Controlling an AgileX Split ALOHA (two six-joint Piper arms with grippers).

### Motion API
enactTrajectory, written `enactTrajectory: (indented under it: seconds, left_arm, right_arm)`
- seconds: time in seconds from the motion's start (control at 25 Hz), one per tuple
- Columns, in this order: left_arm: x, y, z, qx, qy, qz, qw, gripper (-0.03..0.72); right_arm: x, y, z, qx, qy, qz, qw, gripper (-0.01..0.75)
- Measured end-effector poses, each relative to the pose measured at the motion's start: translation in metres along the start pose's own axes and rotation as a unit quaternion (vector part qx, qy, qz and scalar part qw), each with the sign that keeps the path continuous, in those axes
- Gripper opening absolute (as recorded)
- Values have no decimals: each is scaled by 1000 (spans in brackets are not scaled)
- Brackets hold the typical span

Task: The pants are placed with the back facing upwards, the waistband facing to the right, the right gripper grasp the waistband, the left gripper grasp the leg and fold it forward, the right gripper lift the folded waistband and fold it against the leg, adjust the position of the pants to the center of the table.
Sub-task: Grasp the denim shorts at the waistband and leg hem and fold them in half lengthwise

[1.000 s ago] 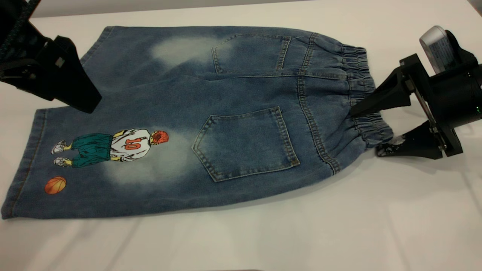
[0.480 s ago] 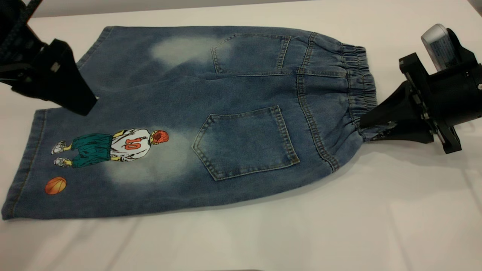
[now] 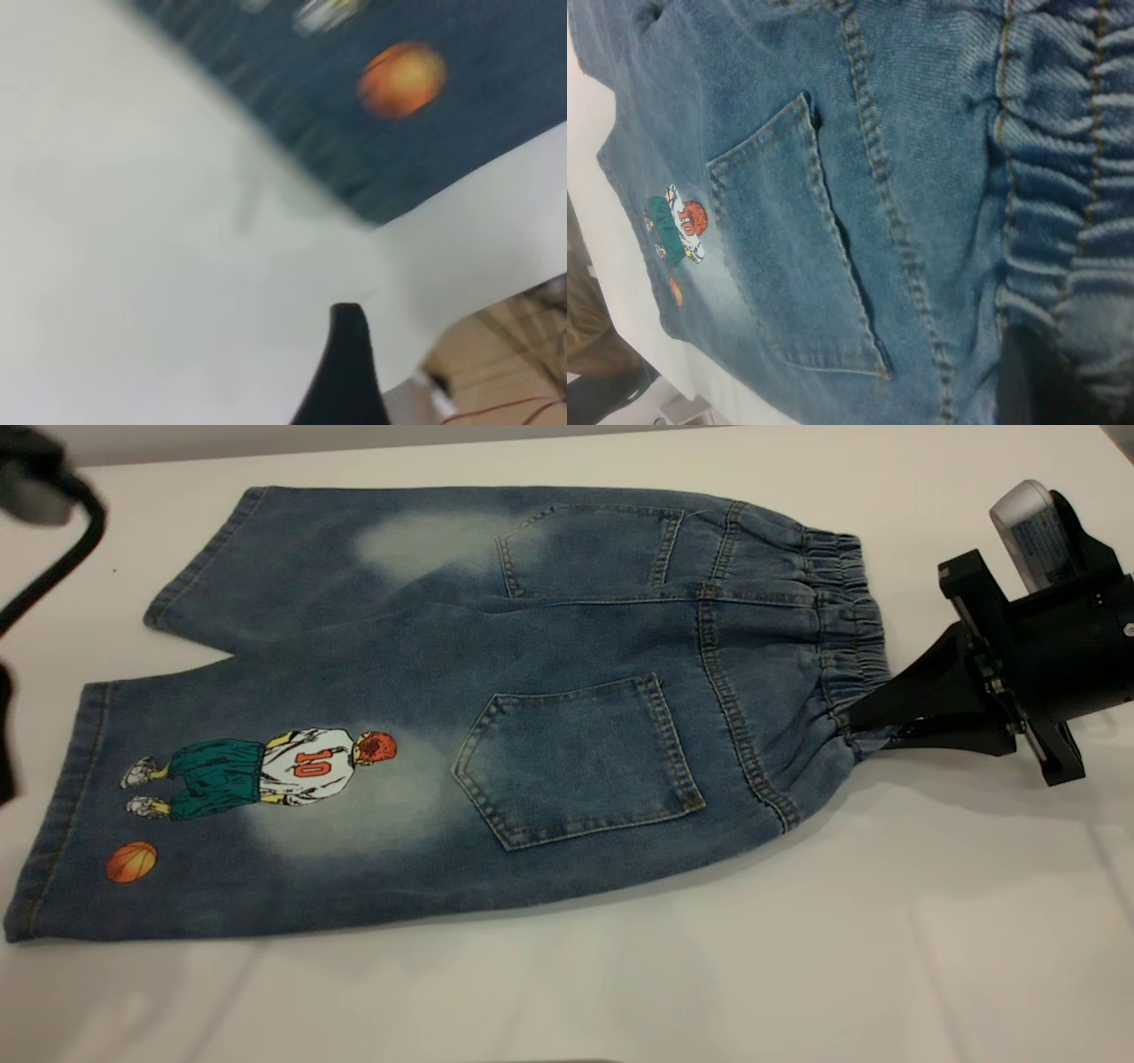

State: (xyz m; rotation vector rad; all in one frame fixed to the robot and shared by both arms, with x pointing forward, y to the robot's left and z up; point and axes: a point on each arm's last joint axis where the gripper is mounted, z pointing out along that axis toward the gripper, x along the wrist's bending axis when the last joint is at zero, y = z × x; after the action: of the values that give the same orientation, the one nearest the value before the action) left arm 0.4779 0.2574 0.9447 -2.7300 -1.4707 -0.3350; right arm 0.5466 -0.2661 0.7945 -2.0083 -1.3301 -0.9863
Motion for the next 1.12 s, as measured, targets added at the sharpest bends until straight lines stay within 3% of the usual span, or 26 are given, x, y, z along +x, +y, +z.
enactTrajectory:
  seconds: [0.12, 0.76, 1.12]
  left_arm:
    - [1, -8, 12, 21, 26, -7, 999, 568]
    - [-23, -9, 100, 22, -23, 54, 998, 568]
    - [-28, -8, 116, 17, -36, 62, 997, 566]
  right_arm:
    - [0, 0, 0, 0, 0, 0, 1000, 35]
    - [0, 0, 0, -1, 0, 1, 1000, 39]
    - [0, 0, 0, -1, 1, 1, 1000, 48]
